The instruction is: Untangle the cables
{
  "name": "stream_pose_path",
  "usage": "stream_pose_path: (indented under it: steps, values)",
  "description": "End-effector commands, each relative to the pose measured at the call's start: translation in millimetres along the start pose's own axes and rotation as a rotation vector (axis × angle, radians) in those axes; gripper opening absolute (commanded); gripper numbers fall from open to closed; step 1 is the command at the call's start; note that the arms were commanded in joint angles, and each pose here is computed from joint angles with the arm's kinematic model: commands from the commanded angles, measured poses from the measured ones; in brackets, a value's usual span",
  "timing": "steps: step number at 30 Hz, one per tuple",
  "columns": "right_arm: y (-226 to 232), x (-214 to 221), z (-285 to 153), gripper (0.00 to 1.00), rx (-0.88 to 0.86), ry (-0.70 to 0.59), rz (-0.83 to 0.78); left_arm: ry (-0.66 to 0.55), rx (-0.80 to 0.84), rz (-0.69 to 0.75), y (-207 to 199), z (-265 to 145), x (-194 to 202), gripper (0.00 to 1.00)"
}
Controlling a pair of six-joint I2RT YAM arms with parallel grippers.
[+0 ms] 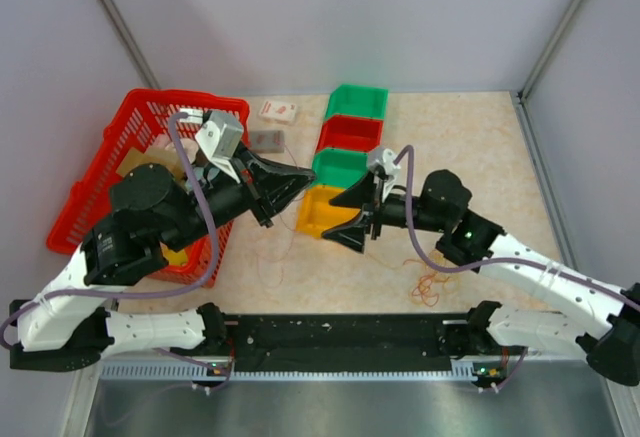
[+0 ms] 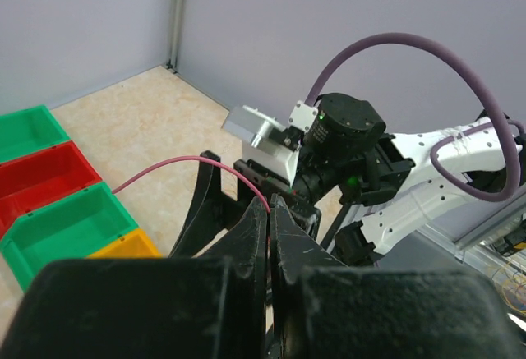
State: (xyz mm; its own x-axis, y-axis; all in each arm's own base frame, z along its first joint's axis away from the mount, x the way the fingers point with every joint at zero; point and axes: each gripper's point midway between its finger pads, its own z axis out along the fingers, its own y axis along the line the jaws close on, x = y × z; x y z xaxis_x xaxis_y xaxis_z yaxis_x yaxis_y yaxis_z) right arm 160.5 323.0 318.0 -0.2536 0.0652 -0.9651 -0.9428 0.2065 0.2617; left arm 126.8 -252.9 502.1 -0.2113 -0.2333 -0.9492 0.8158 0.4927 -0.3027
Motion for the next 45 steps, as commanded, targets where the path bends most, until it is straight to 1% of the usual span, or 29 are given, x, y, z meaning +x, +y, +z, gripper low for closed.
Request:
stream_pose_path:
  steps: [1,5,7,8,10,11,12,13,16,18,19,20,23,26,27,29,30,31,32,34,38,41,43,45]
  values:
    - [44,-35,23,0.83,-0.187,-0.101,-0.115,-0.048,0.035,-0.027,-8,0,-11,0.0]
    - [61,-32,39,0.79,-0.27,-0.12,-0.109,-0.052,0.041,-0.024,-8,-1,-11,0.0]
    - [72,-27,42,0.74,-0.308,-0.111,-0.113,-0.057,0.036,-0.019,-7,-2,-12,0.0]
    - [77,-23,43,0.69,-0.318,-0.106,-0.119,-0.058,0.033,-0.018,-6,-3,-12,0.0]
    - [76,-18,42,0.47,-0.299,-0.096,-0.107,-0.064,0.029,-0.013,-5,-4,-13,0.0]
    - [74,-16,40,0.33,-0.286,-0.09,-0.098,-0.066,0.018,-0.008,-2,-4,-13,0.0]
    - [71,-17,37,0.13,-0.258,-0.088,-0.093,-0.065,0.005,-0.004,1,-5,-11,0.0]
    - [65,-18,34,0.0,-0.209,-0.089,-0.081,-0.066,-0.014,0.0,5,-5,-9,0.0]
    - [47,-37,21,0.0,-0.053,-0.145,-0.039,-0.062,-0.132,-0.009,30,-7,6,0.0]
    - [42,-57,12,0.0,0.016,-0.201,-0.01,-0.047,-0.257,-0.041,57,-8,29,0.0]
    - [39,-65,10,0.0,0.043,-0.226,-0.002,-0.048,-0.299,-0.067,67,-10,39,0.01]
    - [34,-74,7,0.0,0.079,-0.258,-0.001,-0.036,-0.315,-0.083,73,-7,52,0.05]
    - [2,-87,3,0.0,0.263,-0.318,-0.002,0.004,-0.279,-0.15,78,0,81,0.23]
    - [-25,-97,6,0.0,0.387,-0.314,-0.032,0.049,-0.249,-0.206,85,6,104,0.57]
    - [-35,-99,8,0.0,0.418,-0.301,-0.021,0.058,-0.25,-0.216,90,5,108,0.64]
    - [-54,-107,11,0.0,0.468,-0.282,-0.013,0.084,-0.239,-0.211,95,3,117,0.7]
    - [-60,-114,11,0.0,0.488,-0.288,-0.011,0.092,-0.249,-0.207,99,1,123,0.8]
    - [-67,-119,11,0.0,0.507,-0.289,-0.016,0.082,-0.254,-0.199,100,-4,123,0.83]
    - [-75,-120,12,0.0,0.532,-0.284,-0.012,0.081,-0.26,-0.187,103,-7,127,0.88]
    - [-94,-127,7,0.0,0.581,-0.29,-0.003,0.075,-0.273,-0.17,108,-15,134,0.9]
    - [-118,-131,12,0.0,0.596,-0.27,-0.018,0.088,-0.278,-0.169,114,-27,158,0.88]
    - [-131,-132,19,0.0,0.596,-0.245,-0.1,0.091,-0.264,-0.164,115,-33,171,0.84]
    - [-138,-130,25,0.0,0.577,-0.238,-0.159,0.082,-0.266,-0.154,117,-36,172,0.84]
    - [-147,-125,35,0.0,0.549,-0.207,-0.186,0.075,-0.27,-0.14,118,-39,170,0.84]
